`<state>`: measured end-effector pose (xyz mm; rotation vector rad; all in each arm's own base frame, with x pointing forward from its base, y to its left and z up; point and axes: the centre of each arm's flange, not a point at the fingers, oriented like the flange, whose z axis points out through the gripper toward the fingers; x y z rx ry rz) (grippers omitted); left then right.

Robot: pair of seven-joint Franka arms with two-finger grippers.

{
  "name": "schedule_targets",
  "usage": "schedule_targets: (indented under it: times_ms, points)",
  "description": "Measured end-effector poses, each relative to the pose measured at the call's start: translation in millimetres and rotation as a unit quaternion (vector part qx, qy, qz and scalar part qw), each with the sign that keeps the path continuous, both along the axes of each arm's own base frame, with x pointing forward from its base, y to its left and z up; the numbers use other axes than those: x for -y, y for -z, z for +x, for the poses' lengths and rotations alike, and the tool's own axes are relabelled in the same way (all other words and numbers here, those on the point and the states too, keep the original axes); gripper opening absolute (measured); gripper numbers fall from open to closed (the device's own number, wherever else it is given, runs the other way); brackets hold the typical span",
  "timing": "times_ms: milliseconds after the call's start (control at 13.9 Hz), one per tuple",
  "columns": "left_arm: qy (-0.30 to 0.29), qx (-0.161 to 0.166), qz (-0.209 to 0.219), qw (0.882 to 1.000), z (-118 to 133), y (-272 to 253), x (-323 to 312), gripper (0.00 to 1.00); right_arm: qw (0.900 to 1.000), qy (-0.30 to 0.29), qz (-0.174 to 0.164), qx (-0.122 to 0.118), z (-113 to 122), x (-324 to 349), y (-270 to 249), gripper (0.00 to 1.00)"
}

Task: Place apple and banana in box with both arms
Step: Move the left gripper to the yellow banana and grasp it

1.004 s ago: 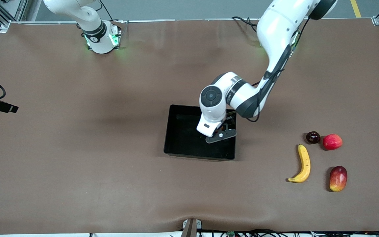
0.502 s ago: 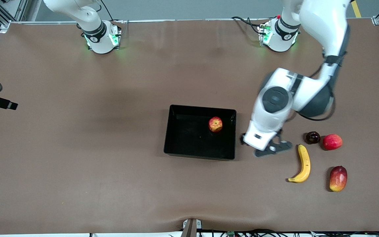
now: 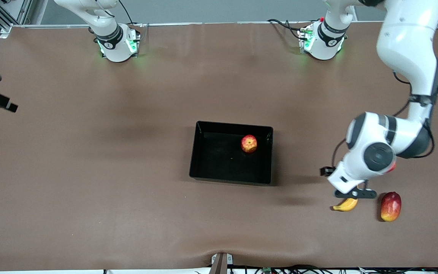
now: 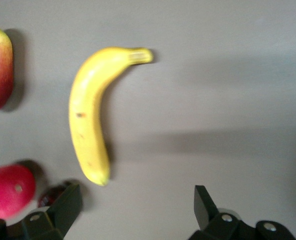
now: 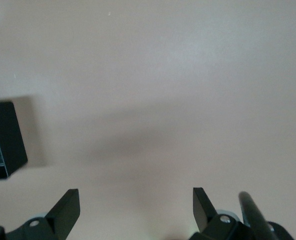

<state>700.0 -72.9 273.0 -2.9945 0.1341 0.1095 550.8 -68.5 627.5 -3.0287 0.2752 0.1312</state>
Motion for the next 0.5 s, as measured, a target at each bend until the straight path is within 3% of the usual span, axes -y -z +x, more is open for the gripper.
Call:
schedule_targets:
  times_ms: [287, 430, 502]
  points:
    - [-0.005, 0.008, -0.015, 1.0, 8, 41, -47, 1.0, 1.0, -0.021, 0.001, 0.014, -23, -1, -16, 1.0]
    - [-0.004, 0.019, -0.023, 1.0, 10, 61, -46, 0.9, 1.0, -0.022, -0.003, 0.019, -29, -1, -19, 1.0]
    - [-0.004, 0.023, -0.026, 0.999, 11, 71, -45, 0.9, 0.999, -0.023, -0.007, 0.023, -29, 0, -19, 1.0]
